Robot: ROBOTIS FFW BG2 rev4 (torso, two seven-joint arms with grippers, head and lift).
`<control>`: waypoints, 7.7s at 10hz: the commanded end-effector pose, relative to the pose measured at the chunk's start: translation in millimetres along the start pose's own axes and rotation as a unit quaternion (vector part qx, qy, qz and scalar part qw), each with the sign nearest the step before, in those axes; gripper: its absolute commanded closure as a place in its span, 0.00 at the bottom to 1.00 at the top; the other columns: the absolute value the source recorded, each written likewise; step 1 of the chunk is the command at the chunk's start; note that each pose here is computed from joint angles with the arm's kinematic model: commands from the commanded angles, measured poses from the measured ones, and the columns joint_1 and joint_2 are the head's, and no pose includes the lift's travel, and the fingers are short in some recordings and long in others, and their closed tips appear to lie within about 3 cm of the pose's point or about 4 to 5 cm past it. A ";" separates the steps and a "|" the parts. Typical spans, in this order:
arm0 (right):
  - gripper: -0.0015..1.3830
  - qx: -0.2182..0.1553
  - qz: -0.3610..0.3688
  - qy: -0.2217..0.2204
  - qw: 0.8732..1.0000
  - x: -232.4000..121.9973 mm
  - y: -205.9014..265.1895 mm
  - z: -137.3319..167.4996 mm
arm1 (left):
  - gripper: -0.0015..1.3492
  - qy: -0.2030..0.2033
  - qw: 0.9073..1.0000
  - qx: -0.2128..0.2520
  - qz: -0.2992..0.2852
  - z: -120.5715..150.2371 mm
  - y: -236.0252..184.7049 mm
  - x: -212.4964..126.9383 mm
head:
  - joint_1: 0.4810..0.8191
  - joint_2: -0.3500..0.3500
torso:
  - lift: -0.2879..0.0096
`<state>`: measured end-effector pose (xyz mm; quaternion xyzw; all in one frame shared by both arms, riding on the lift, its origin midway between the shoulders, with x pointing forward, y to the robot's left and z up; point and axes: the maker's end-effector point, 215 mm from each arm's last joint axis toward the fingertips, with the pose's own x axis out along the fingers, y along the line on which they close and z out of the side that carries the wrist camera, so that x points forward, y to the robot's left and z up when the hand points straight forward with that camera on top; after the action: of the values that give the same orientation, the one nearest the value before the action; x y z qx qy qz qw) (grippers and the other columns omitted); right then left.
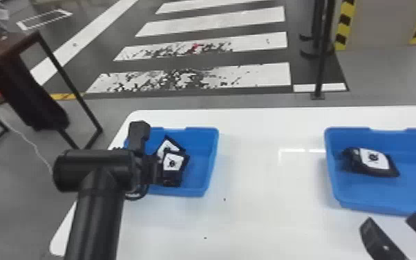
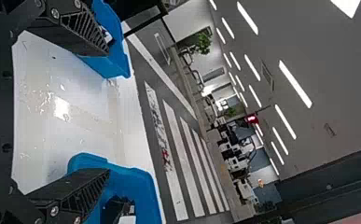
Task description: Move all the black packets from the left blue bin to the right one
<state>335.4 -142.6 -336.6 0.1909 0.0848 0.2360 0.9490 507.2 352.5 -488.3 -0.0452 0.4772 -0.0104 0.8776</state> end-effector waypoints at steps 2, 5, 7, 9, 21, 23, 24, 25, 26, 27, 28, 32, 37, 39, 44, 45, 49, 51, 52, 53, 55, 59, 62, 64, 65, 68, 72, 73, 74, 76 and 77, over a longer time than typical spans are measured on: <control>0.11 0.001 0.001 0.000 1.000 0.1 0.5 -0.4 | 0.84 -0.019 1.000 0.006 -0.017 6.6 -3.5 1.2 | 0.63 0.89 | 0.50; 0.11 0.003 0.002 0.002 1.000 0.2 1.1 -1.2 | 0.88 -0.063 0.996 0.020 -0.060 20.1 -28.0 -28.0 | 0.63 0.86 | 0.50; 0.11 0.004 0.003 0.005 1.000 0.8 1.4 -2.3 | 0.88 -0.110 0.989 0.033 -0.087 29.1 -40.4 -55.2 | 0.63 0.85 | 0.50; 0.11 0.004 0.012 0.005 1.000 5.5 2.6 -2.0 | 0.88 -0.176 0.970 0.065 -0.154 42.3 -81.8 -80.0 | 0.63 0.83 | 0.50; 0.11 0.079 0.148 -0.003 0.986 87.3 48.9 -0.2 | 0.88 -0.152 0.860 0.130 -0.470 -45.9 -358.9 -141.2 | 0.63 0.42 | 0.50; 0.13 0.079 0.144 0.001 0.986 92.4 43.0 -3.3 | 0.88 -0.146 0.851 0.132 -0.488 -53.3 -373.6 -148.3 | 0.63 0.38 | 0.50; 0.32 0.086 0.142 0.000 0.986 94.4 40.3 -4.1 | 0.88 -0.141 0.848 0.133 -0.494 -57.8 -378.9 -150.2 | 0.63 0.36 | 0.50; 0.68 0.089 0.139 -0.001 0.986 95.6 37.6 -3.6 | 0.88 -0.139 0.847 0.133 -0.495 -59.0 -380.0 -150.6 | 0.63 0.34 | 0.50; 0.84 0.095 0.136 -0.003 0.986 96.0 36.7 -2.7 | 0.88 -0.138 0.847 0.133 -0.495 -59.8 -379.7 -150.5 | 0.63 0.33 | 0.50; 0.92 0.091 0.132 -0.007 0.987 96.2 35.9 0.6 | 0.88 -0.137 0.848 0.132 -0.495 -60.4 -378.8 -149.9 | 0.63 0.32 | 0.50; 0.92 0.092 0.131 -0.009 0.987 95.8 35.7 0.5 | 0.88 -0.137 0.848 0.131 -0.495 -60.3 -379.0 -150.1 | 0.63 0.32 | 0.50; 0.92 0.088 0.112 -0.018 0.990 96.5 12.8 8.8 | 0.28 -0.170 0.849 0.101 -0.490 -47.6 -362.6 -152.3 | 0.63 0.32 | 0.50; 0.92 0.055 0.056 -0.026 0.997 121.3 -80.5 37.4 | 0.11 -0.208 0.858 0.055 -0.466 -41.2 -314.9 -178.4 | 0.63 0.30 | 0.50; 0.90 0.031 0.018 -0.011 0.999 134.0 -128.8 35.7 | 0.11 -0.215 0.860 0.045 -0.461 -38.2 -307.1 -179.6 | 0.63 0.29 | 0.50; 0.10 -0.030 -0.039 -0.035 0.998 107.2 -150.3 48.6 | 0.11 -0.229 0.875 0.032 -0.426 -32.7 -272.4 -173.2 | 0.63 0.22 | 0.50; 0.10 -0.062 -0.046 -0.036 0.996 86.2 -127.8 51.6 | 0.11 -0.231 0.886 0.035 -0.401 -28.7 -252.6 -165.9 | 0.63 0.23 | 0.50; 0.11 -0.094 -0.070 -0.013 0.993 25.1 -66.1 31.0 | 0.11 -0.258 0.923 0.040 -0.283 -0.1 -156.3 -149.6 | 0.63 0.37 | 0.50; 0.11 -0.099 -0.055 -0.015 0.993 10.7 -35.6 38.4 | 0.10 -0.270 0.948 0.045 -0.162 28.8 -69.0 -141.5 | 0.63 0.54 | 0.50; 0.11 -0.100 -0.052 -0.017 0.993 2.3 -20.9 43.5 | 0.10 -0.268 0.955 0.037 -0.121 40.2 -34.2 -132.4 | 0.63 0.65 | 0.50; 0.11 -0.097 -0.050 -0.013 0.994 -4.5 -12.6 42.5 | 0.10 -0.266 0.959 0.033 -0.092 51.0 -8.7 -123.1 | 0.63 0.75 | 0.50; 0.11 -0.079 -0.050 -0.003 0.996 -13.6 -6.9 32.7 | 0.10 -0.246 0.968 0.014 -0.046 58.1 30.0 -100.4 | 0.63 0.86 | 0.50; 0.11 -0.060 -0.050 0.010 0.997 -14.6 -8.6 21.0 | 0.10 -0.186 0.982 0.008 0.005 83.2 65.0 -52.2 | 0.63 0.97 | 0.50; 0.11 -0.048 -0.049 0.017 0.998 -12.4 -9.7 13.8 | 0.09 -0.134 0.991 0.010 0.008 75.1 58.1 -18.2 | 0.63 0.95 | 0.50; 0.11 -0.040 -0.045 0.020 0.998 -11.2 -7.9 8.8 | 0.08 -0.116 0.993 0.015 0.008 75.2 52.3 -2.5 | 0.63 0.94 | 0.50; 0.11 -0.034 -0.043 0.023 0.998 -10.1 -8.2 4.7 | 0.09 -0.103 0.995 0.016 0.008 71.1 52.1 6.8 | 0.63 0.94 | 0.50; 0.11 -0.020 -0.040 0.028 0.999 -8.2 -7.5 -3.2 | 0.26 -0.081 0.997 0.015 -0.011 63.0 39.8 29.9 | 0.63 0.93 | 0.50; 0.11 -0.013 -0.037 0.033 0.999 -8.4 -6.6 -7.3 | 0.85 -0.114 0.992 0.036 -0.031 82.1 25.8 27.3 | 0.63 0.90 | 0.50; 0.11 -0.009 -0.037 0.034 0.999 -8.5 -6.4 -8.7 | 0.85 -0.121 0.991 0.041 -0.039 85.9 21.1 26.2 | 0.63 0.89 | 0.50; 0.11 -0.009 -0.036 0.035 0.999 -8.4 -5.9 -8.3 | 0.85 -0.128 0.990 0.044 -0.047 90.2 17.8 24.2 | 0.63 0.89 | 0.50; 0.11 -0.003 -0.035 0.038 0.999 -9.2 -5.4 -11.9 | 0.85 -0.158 0.983 0.064 -0.065 101.9 5.4 4.4 | 0.63 0.88 | 0.50; 0.11 -0.002 -0.035 0.038 0.999 -9.2 -5.3 -11.8 | 0.85 -0.170 0.980 0.066 -0.078 102.4 -1.5 -5.5 | 0.63 0.87 | 0.50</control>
<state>326.9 -147.6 -348.4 0.1758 0.1261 0.2102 0.9534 592.6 359.3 -432.6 -0.0248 0.3205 -0.1010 0.9415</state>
